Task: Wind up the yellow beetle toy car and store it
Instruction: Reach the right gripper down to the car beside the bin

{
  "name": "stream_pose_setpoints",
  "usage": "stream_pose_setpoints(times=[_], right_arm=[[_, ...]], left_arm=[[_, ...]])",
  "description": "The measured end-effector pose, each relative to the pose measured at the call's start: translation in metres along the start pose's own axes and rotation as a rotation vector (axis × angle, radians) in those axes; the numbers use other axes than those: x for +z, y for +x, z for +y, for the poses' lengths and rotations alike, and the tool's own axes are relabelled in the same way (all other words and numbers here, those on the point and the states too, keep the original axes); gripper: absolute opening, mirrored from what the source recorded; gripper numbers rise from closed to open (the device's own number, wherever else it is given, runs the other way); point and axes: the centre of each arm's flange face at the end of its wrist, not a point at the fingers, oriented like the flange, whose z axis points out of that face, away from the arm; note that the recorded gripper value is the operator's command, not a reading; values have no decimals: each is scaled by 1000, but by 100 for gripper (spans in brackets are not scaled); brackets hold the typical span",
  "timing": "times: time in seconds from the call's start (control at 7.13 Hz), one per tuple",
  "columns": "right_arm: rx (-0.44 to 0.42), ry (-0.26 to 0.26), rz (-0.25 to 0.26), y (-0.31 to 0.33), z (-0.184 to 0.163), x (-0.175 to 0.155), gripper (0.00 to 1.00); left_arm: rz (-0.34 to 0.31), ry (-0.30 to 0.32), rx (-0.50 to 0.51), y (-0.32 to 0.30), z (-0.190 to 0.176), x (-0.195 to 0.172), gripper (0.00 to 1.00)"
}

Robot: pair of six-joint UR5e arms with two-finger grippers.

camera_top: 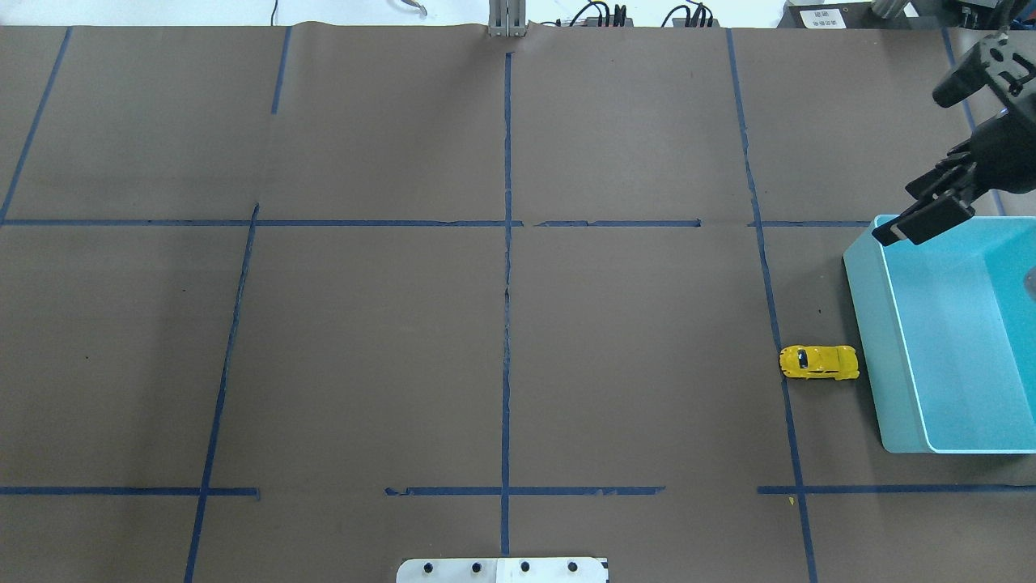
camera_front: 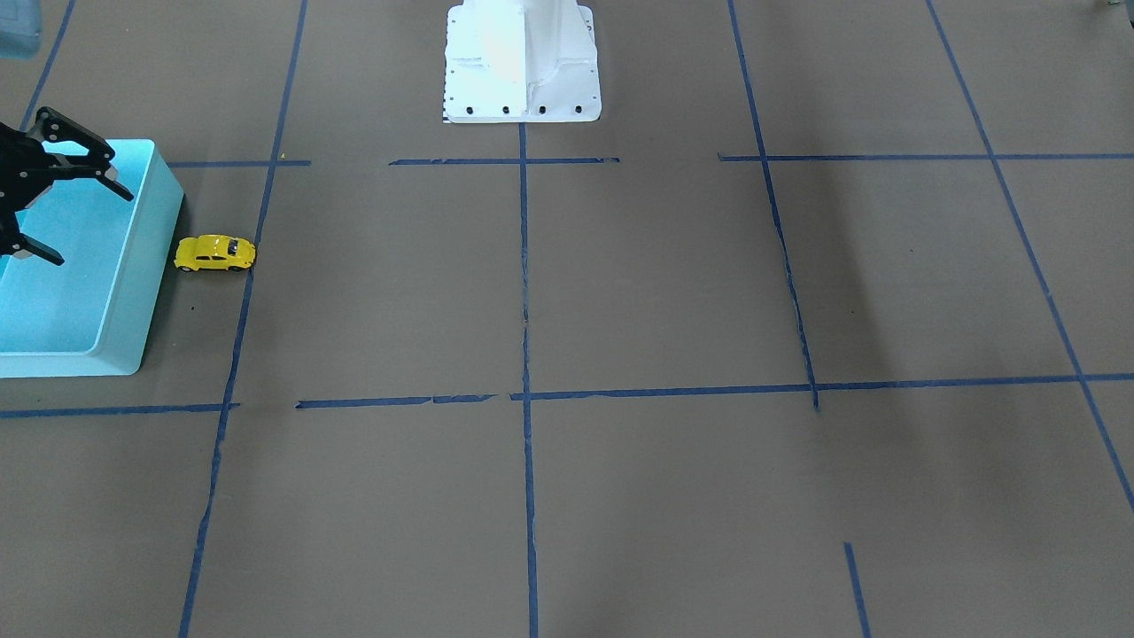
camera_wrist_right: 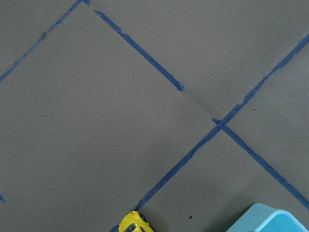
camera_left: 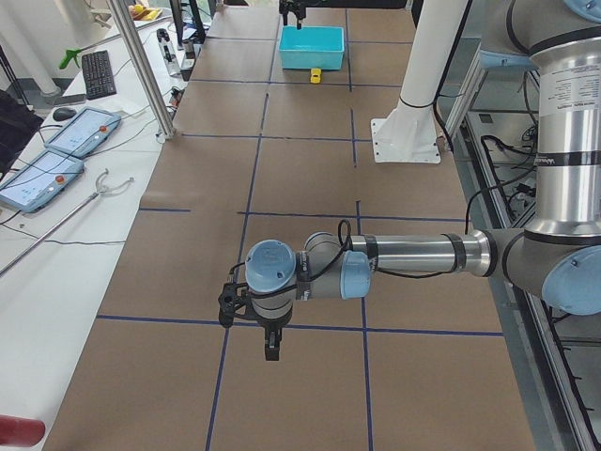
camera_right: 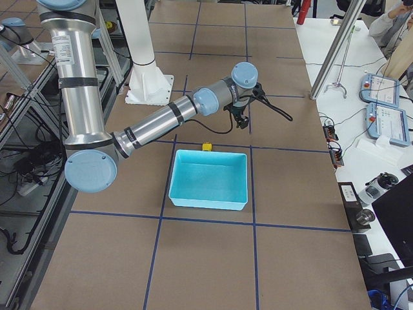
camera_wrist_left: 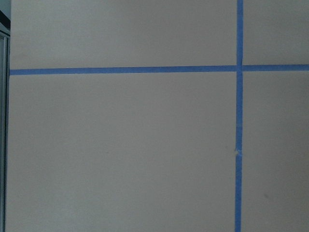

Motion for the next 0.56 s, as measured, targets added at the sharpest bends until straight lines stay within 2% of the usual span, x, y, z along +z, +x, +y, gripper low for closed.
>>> stream_pose_setpoints(times=[0.14, 0.42, 0.56], right_arm=[[-59, -9, 47, -10, 2, 20, 99], [-188, -36, 115, -36, 20, 70, 98], [-249, -50, 111, -51, 36, 93, 98]], left_arm=[[21, -6, -24, 11, -3, 2, 99], [22, -29, -7, 30, -6, 11, 99], [15, -33, 3, 37, -6, 11, 100]])
